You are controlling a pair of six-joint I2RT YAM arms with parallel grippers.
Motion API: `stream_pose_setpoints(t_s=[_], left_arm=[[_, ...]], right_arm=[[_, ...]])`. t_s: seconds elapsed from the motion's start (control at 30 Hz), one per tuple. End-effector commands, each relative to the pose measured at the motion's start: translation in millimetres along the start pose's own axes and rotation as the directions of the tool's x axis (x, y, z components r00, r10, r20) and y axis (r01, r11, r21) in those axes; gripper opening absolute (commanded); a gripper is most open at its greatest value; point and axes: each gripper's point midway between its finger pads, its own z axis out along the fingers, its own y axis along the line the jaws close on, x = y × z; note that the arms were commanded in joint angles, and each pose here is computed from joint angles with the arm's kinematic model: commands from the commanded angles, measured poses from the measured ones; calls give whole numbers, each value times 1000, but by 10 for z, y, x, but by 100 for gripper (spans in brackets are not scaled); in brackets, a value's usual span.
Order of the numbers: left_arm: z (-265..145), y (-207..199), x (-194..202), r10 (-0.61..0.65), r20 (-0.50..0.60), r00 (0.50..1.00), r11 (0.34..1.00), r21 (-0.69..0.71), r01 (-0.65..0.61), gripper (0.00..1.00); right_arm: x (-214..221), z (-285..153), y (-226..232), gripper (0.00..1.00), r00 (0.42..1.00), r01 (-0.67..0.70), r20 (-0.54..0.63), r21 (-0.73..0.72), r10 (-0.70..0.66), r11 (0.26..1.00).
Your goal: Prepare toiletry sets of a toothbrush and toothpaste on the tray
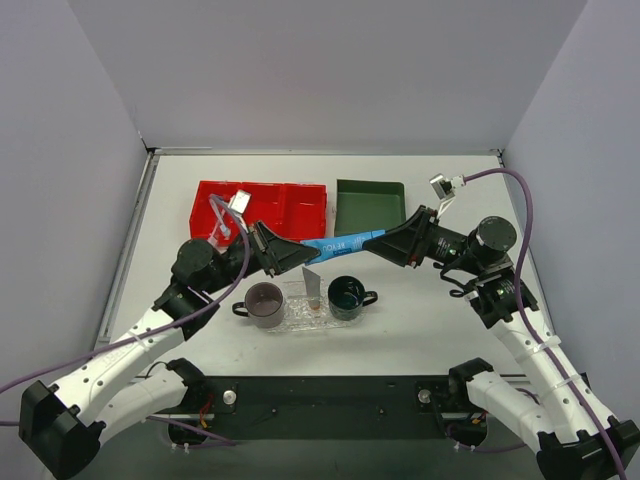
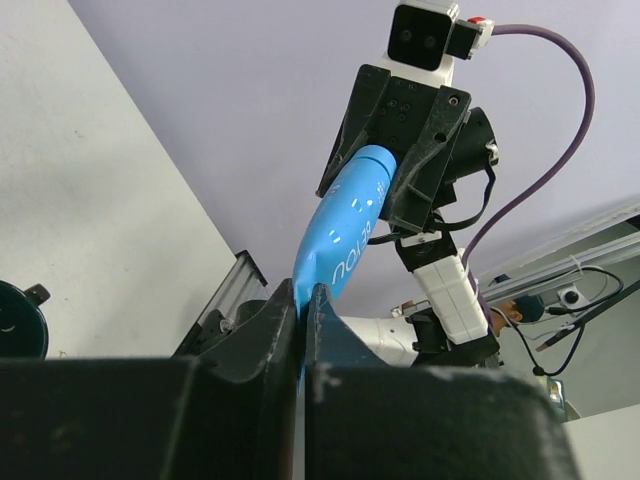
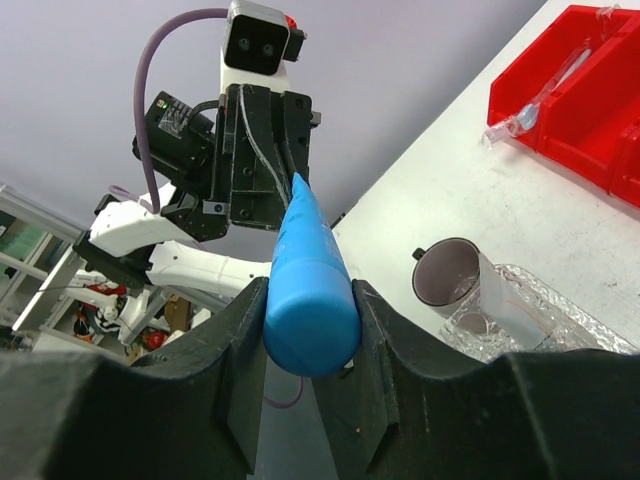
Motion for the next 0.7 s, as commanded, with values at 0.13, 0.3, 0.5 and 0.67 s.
stream_pose_setpoints(t_s=[0.13,0.3,0.5,0.67], left_arm=[[-52,-134,-40,102,12,995,994,33,-102,0],[-102,-152,-111,198,13,980,980,-10,-198,0],[-313,-228,-278,344,-7,939,932,-117,-343,0],[-549,-319,-295,374,-50,926,912,-161,-377,0]], right_arm=[[-136,1,101,2,996,74,50,-26,-72,997],[-133,-10,41,31,996,74,54,10,-75,997],[-108,-45,-11,70,994,90,53,42,-92,995],[-94,-97,-107,74,991,114,60,97,-120,989]])
